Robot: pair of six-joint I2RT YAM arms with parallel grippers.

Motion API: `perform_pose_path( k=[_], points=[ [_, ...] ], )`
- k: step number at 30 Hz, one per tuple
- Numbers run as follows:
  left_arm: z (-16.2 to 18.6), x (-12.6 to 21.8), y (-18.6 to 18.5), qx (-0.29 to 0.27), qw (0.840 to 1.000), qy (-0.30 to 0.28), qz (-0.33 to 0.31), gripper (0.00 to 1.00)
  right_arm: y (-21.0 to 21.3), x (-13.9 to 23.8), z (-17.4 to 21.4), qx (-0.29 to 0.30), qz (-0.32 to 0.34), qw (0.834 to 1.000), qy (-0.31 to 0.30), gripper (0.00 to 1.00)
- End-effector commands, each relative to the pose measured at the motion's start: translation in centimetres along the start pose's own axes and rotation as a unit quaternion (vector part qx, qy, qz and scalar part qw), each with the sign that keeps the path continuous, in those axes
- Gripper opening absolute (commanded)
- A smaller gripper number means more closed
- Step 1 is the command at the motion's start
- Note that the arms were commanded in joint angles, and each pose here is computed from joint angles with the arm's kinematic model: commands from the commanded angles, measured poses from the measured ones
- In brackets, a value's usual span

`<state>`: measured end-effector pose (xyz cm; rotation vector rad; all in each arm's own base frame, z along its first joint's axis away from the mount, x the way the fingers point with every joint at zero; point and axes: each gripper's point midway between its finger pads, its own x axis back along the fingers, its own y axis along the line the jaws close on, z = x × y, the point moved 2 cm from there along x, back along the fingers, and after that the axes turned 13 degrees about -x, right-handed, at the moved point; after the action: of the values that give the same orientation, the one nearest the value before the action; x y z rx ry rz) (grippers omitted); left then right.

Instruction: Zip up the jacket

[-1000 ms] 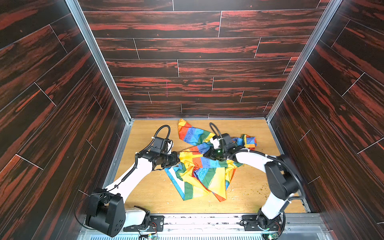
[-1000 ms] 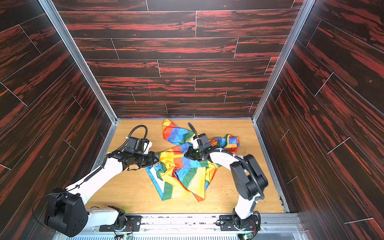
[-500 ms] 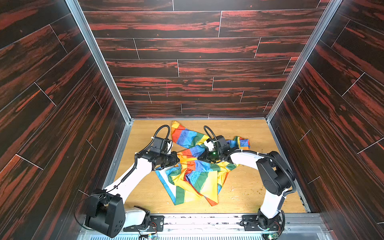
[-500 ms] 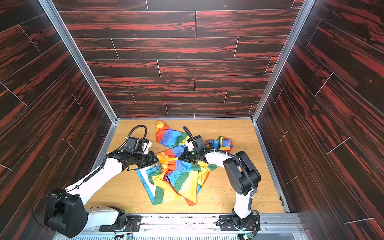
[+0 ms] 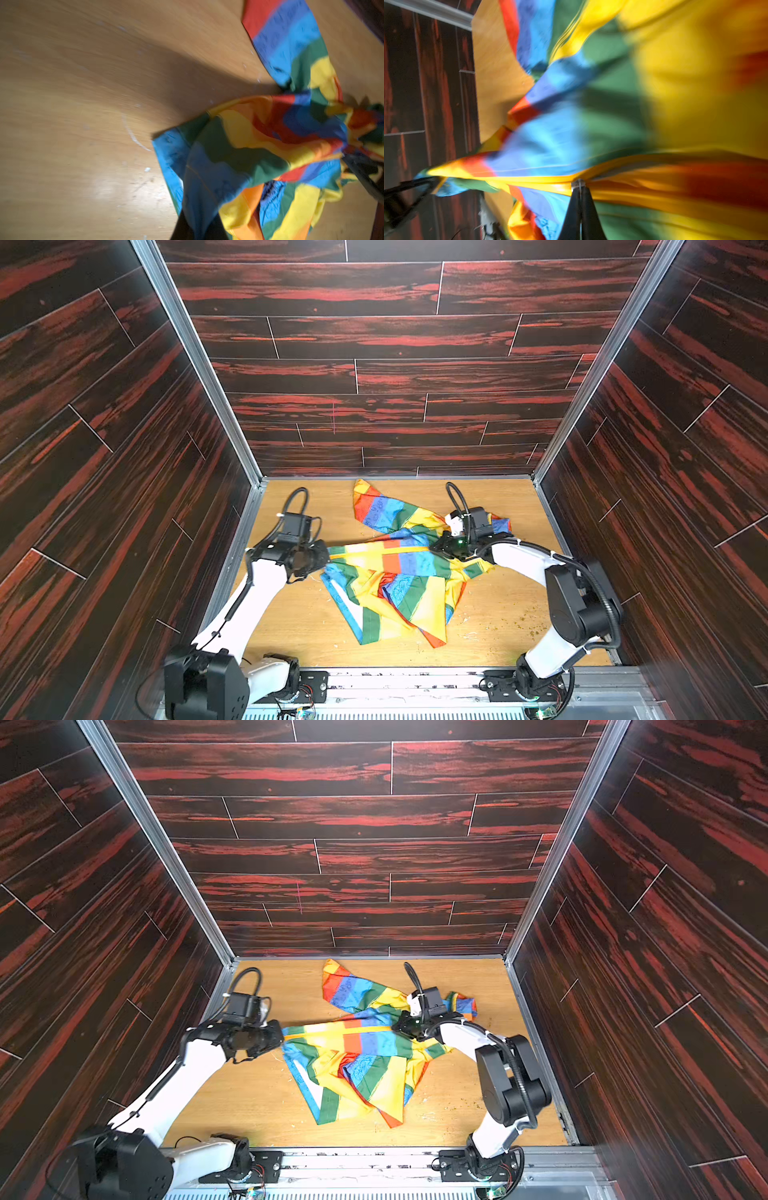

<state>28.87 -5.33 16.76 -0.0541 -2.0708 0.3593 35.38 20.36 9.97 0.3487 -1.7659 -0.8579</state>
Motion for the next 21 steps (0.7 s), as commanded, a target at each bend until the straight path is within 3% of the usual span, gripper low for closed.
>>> perform_pose_path(
  k=[1, 21],
  points=[
    [0.6, 0.9, 2.6, 0.026, 0.998, -0.006, -0.052, 0.0, -1.8, 1.6, -1.0, 0.008, 0.042, 0.998, -0.037, 0.0],
    [0.6, 0.8, 2.7, 0.029, 0.999, -0.002, -0.04, 0.0, -5.4, 6.2, -5.3, -0.034, 0.065, 0.992, -0.104, 0.0]
  ],
)
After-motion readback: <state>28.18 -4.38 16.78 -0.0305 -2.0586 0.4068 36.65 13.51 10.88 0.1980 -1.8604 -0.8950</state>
